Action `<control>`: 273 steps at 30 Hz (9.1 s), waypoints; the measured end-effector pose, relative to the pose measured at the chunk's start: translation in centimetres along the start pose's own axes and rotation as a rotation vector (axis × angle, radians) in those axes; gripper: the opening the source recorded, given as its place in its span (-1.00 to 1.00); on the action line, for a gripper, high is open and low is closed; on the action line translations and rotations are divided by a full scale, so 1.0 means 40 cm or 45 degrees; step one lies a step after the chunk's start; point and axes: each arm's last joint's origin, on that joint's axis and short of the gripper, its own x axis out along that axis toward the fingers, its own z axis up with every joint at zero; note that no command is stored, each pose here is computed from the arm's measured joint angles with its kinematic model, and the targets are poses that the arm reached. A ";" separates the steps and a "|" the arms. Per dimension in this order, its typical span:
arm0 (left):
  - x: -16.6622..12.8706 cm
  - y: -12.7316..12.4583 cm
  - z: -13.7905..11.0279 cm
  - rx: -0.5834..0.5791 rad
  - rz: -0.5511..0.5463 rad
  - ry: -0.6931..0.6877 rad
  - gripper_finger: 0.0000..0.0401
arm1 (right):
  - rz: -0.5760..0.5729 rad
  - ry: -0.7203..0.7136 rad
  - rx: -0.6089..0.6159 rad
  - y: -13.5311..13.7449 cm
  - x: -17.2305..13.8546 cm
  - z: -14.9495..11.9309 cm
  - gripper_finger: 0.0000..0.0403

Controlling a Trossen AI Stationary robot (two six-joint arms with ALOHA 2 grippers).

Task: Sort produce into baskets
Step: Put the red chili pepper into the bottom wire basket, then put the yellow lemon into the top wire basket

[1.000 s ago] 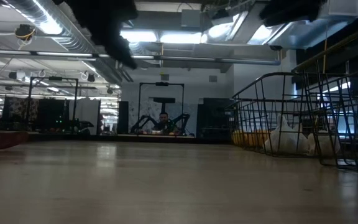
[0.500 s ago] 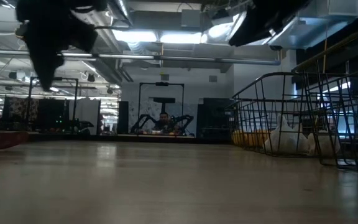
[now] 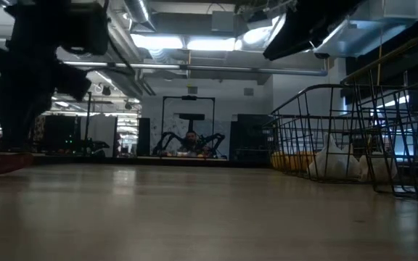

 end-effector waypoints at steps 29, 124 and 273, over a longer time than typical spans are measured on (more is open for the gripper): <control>0.047 -0.007 0.009 0.244 -0.157 -0.150 -0.65 | 0.004 -0.024 -0.011 0.001 0.000 0.005 -0.10; -0.291 -0.123 0.164 0.680 -0.116 -1.604 0.07 | 0.322 -0.416 -0.054 0.045 -0.042 0.082 -0.42; -0.119 -0.055 0.006 0.182 0.145 -0.106 0.55 | -0.256 0.309 -0.286 -0.050 -0.054 0.099 0.15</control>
